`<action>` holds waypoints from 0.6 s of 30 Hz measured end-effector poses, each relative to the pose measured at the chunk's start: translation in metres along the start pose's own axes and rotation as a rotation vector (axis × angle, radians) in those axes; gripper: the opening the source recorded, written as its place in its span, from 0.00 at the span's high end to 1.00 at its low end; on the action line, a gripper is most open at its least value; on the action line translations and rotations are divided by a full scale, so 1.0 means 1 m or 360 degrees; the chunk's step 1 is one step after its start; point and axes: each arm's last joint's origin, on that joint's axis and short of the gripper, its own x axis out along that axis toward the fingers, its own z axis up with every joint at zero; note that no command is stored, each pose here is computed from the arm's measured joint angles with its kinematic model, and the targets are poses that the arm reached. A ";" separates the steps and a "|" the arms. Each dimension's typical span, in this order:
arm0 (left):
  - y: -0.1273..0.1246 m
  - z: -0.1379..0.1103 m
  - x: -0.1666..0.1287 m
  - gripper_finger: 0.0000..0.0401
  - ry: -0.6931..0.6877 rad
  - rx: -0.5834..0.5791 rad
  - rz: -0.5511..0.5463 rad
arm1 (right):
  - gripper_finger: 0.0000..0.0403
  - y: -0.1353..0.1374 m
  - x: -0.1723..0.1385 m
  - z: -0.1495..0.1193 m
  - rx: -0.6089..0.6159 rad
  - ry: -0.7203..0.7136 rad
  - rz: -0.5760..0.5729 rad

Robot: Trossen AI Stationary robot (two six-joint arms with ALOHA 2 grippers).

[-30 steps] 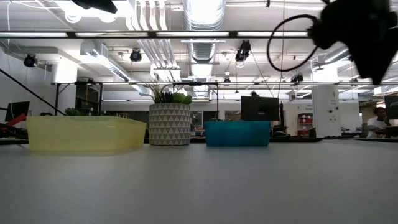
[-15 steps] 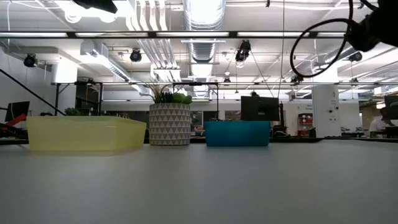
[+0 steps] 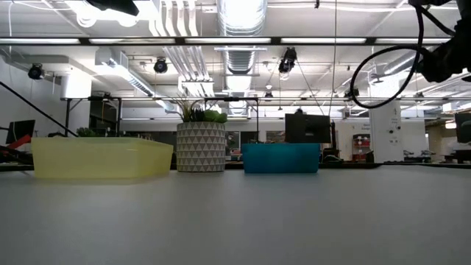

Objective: Pick and place medicine bottles into bin by pill shape (circle, oval)
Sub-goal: Put the blue tablet bottle into the yellow bin

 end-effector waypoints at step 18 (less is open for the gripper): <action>0.000 0.000 0.000 0.51 -0.0001 -0.0004 -0.0002 | 0.44 -0.001 0.014 0.002 0.0003 0.0000 0.0024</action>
